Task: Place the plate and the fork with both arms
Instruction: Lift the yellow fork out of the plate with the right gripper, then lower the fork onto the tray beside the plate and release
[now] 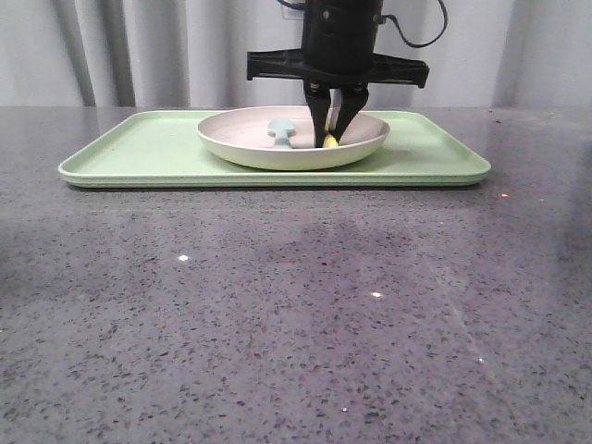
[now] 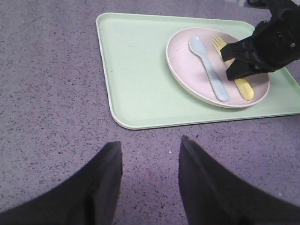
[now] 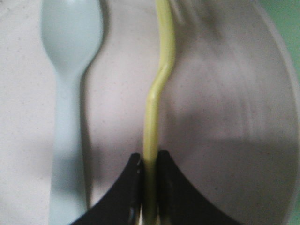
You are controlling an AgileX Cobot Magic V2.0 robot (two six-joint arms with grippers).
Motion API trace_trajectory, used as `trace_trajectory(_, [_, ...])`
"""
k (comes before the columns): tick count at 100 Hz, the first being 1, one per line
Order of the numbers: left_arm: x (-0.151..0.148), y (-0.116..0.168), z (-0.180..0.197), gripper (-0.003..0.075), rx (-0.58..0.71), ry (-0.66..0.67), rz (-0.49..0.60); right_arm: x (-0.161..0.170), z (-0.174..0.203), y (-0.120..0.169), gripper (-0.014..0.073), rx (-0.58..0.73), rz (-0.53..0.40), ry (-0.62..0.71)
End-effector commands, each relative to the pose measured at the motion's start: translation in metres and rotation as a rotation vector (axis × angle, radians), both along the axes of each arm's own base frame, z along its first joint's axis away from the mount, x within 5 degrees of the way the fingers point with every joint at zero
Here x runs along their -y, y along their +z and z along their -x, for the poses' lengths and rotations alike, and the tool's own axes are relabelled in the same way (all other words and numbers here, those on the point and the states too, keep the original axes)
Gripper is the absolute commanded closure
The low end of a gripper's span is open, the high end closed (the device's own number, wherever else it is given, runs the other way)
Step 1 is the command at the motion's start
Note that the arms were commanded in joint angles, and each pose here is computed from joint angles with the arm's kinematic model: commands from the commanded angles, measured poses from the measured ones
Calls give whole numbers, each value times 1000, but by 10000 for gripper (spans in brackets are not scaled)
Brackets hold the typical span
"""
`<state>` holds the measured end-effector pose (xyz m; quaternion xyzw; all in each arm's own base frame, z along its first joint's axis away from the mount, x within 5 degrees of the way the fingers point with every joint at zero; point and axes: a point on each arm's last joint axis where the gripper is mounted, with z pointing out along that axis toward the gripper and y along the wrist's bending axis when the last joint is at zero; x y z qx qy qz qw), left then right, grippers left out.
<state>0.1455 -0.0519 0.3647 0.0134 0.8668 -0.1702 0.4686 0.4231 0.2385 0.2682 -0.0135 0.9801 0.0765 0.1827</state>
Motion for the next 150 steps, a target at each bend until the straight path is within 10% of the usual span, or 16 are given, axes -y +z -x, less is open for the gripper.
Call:
trace_trajectory(1, [1, 15, -1, 426, 88, 5, 44, 9, 5, 48, 613, 143, -50, -4])
trace_trajectory(77, [0, 15, -1, 426, 89, 6, 42, 97, 21, 110, 613, 150, 91, -62])
trace_trajectory(150, [0, 15, 0, 426, 85, 5, 41, 106, -11, 56, 613, -5, 26, -11])
